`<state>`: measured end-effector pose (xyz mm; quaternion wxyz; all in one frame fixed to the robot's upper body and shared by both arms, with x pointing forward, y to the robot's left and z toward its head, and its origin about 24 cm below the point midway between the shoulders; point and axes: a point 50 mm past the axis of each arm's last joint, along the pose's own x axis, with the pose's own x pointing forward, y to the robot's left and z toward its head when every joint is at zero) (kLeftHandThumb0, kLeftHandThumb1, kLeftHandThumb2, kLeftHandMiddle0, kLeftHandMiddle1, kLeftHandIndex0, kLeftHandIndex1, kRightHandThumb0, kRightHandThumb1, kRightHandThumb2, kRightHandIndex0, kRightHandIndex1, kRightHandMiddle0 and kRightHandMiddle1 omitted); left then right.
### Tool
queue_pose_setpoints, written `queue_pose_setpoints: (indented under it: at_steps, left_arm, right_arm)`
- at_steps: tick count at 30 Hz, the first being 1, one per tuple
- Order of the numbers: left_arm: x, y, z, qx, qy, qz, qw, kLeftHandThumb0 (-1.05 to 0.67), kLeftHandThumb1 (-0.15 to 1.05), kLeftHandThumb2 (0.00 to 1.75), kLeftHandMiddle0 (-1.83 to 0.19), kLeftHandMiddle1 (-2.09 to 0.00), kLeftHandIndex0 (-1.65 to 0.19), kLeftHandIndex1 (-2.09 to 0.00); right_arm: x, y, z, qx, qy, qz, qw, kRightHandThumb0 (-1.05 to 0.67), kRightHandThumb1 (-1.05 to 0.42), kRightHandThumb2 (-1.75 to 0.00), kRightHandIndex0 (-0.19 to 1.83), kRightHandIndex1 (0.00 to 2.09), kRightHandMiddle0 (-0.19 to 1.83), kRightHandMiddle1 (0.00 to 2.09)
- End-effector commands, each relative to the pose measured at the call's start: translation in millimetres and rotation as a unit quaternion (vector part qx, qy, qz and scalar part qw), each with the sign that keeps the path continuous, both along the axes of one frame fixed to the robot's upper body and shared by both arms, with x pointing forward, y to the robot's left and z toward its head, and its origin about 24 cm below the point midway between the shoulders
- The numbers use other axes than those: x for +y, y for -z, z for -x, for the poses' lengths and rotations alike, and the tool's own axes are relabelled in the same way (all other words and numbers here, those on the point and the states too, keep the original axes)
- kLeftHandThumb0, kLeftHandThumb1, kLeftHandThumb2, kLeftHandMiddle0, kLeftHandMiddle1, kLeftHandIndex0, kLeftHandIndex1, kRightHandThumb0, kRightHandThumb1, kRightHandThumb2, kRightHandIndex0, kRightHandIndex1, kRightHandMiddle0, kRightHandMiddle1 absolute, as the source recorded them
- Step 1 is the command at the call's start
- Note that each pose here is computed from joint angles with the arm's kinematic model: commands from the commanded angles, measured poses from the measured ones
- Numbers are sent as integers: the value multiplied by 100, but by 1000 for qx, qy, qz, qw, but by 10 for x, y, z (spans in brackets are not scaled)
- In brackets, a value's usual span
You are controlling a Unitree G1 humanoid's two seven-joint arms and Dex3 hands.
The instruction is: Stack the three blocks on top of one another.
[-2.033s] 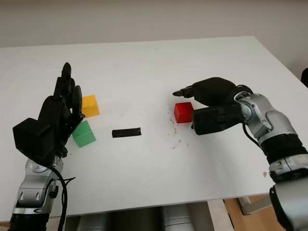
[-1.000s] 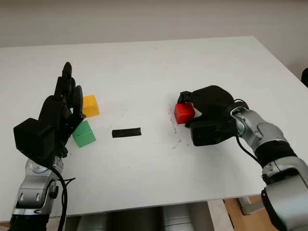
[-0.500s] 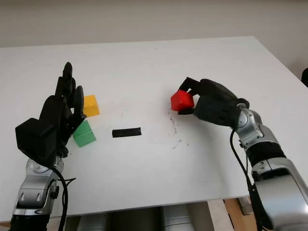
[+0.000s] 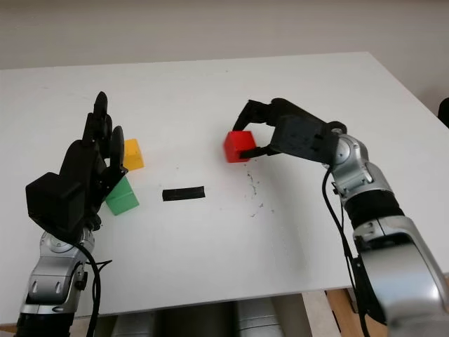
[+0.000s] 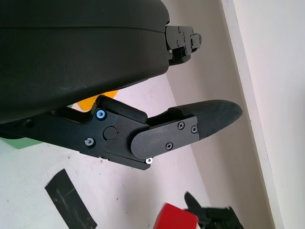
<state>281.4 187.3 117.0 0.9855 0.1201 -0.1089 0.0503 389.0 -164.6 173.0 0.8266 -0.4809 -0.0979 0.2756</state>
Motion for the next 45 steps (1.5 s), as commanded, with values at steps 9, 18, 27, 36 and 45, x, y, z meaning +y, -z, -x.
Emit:
queue_pose_setpoints:
  at_steps: [9,18,27,36,45]
  left_arm:
    - [-12,-57,5,-13,-13,-4,1000,-73,105,69,12,-5,10,-5]
    - [-11,-70,25,-19,-17,9,1000,-72,105,68,12,-6,11,-5]
    - [0,-66,43,-21,-20,16,999,-73,105,66,12,-6,11,-5]
    - [6,-70,43,-23,-17,19,999,-74,105,66,13,-5,11,-5]
    - [-2,-67,49,-23,-17,16,999,-74,105,66,13,-5,11,-5]
  right_arm:
    - [619,-275,32,-34,-131,74,988,-44,-92,-5,28,4,43,150]
    - [848,-201,45,-39,-169,103,979,-45,-93,-6,27,5,45,148]
    - [907,-138,55,-33,-177,108,978,-45,-94,-6,26,5,43,150]
    - [930,-68,44,-28,-175,110,978,-45,-95,-5,25,5,41,150]
    - [929,28,33,-26,-169,116,978,-45,-95,-5,26,6,40,153]
